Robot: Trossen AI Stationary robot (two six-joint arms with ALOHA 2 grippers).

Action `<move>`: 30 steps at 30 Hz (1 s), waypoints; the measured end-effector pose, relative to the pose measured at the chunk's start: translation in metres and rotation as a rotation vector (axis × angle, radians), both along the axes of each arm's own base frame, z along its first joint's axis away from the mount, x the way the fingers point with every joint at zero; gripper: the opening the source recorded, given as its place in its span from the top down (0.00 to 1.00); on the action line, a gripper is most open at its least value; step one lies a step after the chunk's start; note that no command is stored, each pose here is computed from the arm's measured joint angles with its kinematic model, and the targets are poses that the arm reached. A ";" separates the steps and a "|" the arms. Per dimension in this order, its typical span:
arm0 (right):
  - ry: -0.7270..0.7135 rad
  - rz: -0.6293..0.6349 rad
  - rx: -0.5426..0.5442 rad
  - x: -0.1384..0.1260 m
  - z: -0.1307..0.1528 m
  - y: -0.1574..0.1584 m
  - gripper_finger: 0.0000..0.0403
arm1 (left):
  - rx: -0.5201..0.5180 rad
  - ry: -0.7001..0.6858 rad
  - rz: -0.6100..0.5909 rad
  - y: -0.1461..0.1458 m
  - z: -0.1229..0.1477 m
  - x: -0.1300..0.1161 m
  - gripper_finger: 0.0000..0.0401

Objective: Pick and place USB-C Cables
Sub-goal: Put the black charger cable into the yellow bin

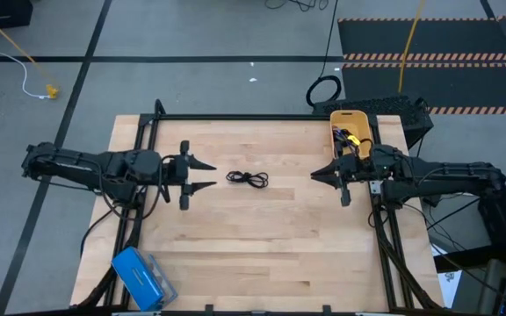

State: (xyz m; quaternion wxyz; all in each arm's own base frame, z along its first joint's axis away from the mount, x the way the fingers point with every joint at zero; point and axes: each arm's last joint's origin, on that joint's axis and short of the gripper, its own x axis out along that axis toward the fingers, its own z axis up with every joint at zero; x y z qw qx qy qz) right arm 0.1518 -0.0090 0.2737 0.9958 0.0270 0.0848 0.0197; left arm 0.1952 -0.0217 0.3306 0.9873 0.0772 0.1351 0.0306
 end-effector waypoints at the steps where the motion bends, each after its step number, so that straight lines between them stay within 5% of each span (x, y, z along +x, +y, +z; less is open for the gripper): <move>1: 0.000 0.000 0.003 0.000 0.000 0.000 0.93 | -0.002 0.015 0.003 0.000 0.003 0.001 0.53; 15: -0.006 -0.002 0.003 0.000 0.001 0.000 0.93 | 0.023 0.275 0.067 0.011 0.057 0.021 0.53; 30: 0.005 0.000 0.005 0.000 0.000 0.000 0.93 | 0.015 0.637 0.048 0.024 0.065 0.068 0.53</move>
